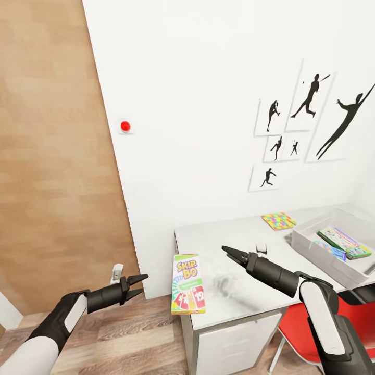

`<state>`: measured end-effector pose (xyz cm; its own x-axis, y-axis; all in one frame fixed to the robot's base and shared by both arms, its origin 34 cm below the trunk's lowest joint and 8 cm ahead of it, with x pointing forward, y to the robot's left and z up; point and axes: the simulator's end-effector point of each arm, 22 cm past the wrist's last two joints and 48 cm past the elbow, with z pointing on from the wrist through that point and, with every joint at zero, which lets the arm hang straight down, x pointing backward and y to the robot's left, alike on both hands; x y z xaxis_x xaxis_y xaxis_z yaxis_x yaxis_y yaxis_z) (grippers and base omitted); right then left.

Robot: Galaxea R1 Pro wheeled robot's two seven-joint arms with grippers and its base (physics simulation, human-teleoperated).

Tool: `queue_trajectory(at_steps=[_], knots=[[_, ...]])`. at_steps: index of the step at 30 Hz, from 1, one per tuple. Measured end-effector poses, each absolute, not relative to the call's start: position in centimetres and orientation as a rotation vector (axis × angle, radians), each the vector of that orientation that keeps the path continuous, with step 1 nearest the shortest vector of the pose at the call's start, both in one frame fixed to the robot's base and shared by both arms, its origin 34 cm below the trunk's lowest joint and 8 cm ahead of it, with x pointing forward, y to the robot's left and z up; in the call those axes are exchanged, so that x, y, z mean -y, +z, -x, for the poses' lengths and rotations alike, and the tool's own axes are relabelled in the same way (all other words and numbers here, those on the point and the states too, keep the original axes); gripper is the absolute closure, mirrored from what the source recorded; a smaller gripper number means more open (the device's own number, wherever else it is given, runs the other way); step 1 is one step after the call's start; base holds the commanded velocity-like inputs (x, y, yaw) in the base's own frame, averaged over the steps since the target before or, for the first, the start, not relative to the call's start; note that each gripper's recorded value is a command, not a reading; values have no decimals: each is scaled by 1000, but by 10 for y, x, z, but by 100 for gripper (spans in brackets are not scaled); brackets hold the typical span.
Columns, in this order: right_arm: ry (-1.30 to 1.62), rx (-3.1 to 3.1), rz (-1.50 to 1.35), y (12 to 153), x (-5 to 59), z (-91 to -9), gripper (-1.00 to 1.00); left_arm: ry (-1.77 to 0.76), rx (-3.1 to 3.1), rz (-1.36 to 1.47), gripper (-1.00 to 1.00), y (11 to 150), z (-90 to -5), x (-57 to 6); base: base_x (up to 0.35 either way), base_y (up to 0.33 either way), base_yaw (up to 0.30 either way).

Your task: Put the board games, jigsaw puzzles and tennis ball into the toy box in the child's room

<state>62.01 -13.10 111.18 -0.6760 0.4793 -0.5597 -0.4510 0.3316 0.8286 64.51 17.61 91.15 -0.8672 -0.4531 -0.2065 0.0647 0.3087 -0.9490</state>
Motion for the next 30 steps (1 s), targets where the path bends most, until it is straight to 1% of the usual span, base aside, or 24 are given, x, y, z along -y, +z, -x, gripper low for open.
queue_trajectory(at_steps=[30], knots=[[1451, -1790, -28, 1078, 128, -629, -100, -1600, -2153, 385, -100, 868, -647, -175, 0, 0, 0]])
